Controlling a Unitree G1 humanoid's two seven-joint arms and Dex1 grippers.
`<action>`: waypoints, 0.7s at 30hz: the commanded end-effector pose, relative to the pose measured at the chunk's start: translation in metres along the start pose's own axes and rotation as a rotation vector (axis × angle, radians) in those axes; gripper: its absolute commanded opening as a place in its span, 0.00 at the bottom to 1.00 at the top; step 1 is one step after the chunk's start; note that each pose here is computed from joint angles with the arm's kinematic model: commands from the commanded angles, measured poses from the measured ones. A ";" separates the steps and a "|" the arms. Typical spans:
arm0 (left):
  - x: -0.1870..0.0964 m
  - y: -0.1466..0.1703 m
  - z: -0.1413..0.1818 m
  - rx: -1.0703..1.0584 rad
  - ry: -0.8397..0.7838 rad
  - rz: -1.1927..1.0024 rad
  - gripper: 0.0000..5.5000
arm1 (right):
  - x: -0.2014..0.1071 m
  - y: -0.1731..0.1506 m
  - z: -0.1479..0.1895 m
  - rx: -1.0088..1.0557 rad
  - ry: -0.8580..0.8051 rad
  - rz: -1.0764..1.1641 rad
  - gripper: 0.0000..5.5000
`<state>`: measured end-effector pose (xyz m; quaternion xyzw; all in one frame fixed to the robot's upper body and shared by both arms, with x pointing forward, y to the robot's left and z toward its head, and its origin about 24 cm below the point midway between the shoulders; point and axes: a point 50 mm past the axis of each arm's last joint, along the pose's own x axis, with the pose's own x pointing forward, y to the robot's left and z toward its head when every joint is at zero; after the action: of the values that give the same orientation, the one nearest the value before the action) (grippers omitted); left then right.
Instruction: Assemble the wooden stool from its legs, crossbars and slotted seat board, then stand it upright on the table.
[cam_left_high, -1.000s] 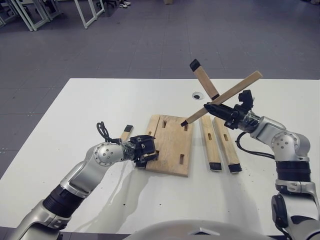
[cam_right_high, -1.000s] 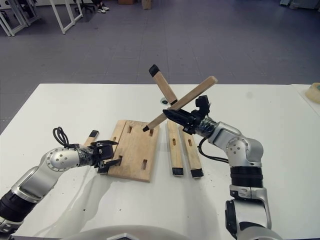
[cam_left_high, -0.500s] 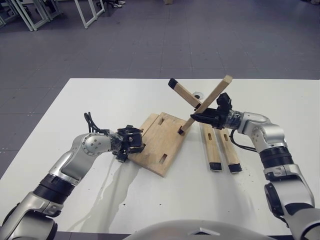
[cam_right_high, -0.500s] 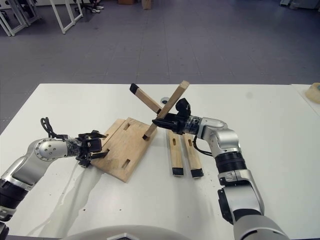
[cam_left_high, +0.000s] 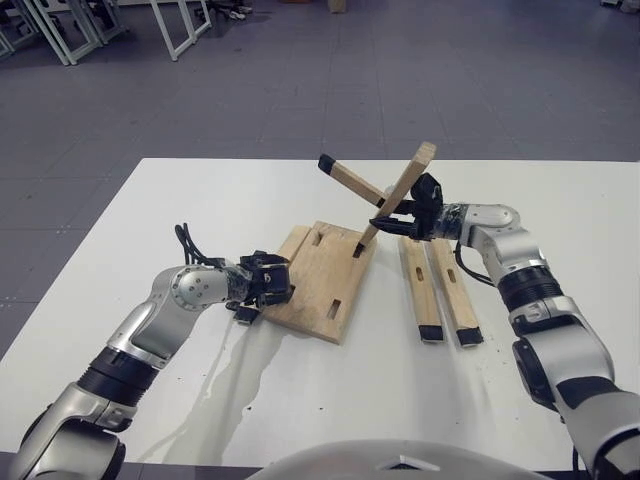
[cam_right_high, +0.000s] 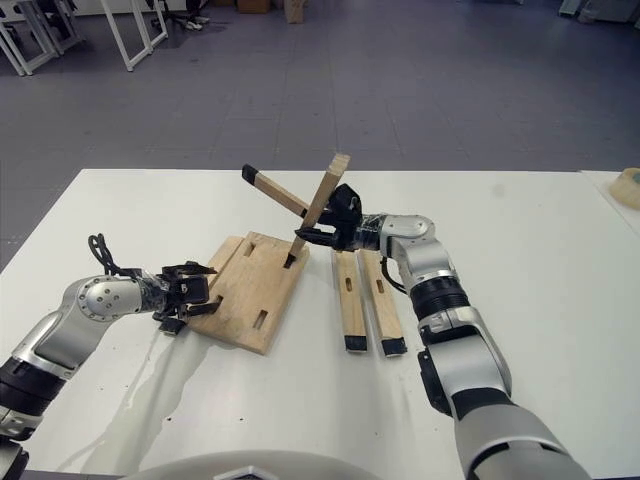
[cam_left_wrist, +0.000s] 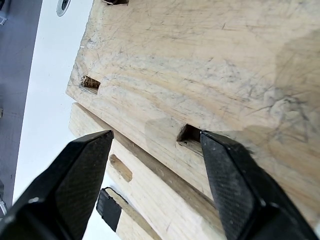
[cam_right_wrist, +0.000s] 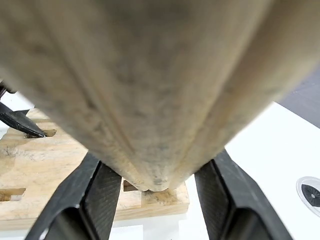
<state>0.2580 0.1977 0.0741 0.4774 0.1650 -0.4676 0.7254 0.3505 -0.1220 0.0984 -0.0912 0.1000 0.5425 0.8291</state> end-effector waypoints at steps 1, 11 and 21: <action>0.009 -0.018 -0.003 -0.039 0.011 -0.070 0.58 | 0.008 0.027 -0.052 0.129 0.185 0.082 0.37; 0.013 -0.021 -0.002 -0.049 0.008 -0.069 0.58 | -0.005 0.034 -0.053 0.252 0.196 0.133 0.37; 0.017 -0.023 0.007 -0.052 -0.017 -0.059 0.58 | -0.007 0.029 -0.093 0.350 0.385 -0.006 0.37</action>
<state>0.2566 0.1922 0.0703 0.4769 0.1704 -0.4579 0.7307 0.3456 -0.1236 0.0882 -0.0490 0.1772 0.5534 0.8124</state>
